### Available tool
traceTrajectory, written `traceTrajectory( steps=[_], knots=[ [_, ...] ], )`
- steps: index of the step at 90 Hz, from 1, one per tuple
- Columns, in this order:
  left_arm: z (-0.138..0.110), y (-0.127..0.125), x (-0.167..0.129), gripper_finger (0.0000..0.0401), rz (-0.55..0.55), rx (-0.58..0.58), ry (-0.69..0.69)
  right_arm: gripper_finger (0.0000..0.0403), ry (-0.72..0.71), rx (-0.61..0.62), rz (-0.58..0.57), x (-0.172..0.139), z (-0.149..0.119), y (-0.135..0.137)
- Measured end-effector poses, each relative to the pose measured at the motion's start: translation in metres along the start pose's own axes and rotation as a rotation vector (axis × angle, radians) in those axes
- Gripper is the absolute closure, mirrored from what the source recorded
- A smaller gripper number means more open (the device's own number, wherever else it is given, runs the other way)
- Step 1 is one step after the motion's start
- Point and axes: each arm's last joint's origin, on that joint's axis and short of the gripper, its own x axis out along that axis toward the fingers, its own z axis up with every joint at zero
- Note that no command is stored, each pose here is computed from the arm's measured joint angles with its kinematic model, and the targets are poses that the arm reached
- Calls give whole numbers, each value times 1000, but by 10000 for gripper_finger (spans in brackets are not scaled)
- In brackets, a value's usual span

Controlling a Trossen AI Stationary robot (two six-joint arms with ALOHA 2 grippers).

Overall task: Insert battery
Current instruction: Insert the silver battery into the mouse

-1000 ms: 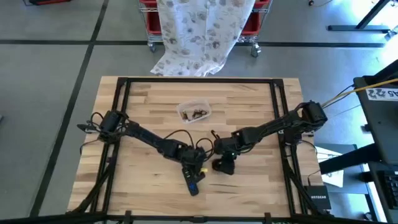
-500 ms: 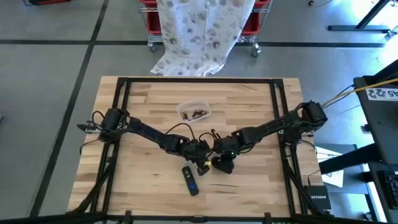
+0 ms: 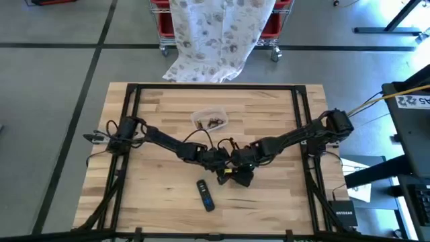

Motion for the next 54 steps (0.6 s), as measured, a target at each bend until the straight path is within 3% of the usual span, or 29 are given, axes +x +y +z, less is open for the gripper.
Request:
traceTrajectory(
  steps=[54],
  knots=[
    [-2, 1, 2, 400, 7, 4, 9, 388, -4, -14, 7, 11, 2, 1]
  ],
)
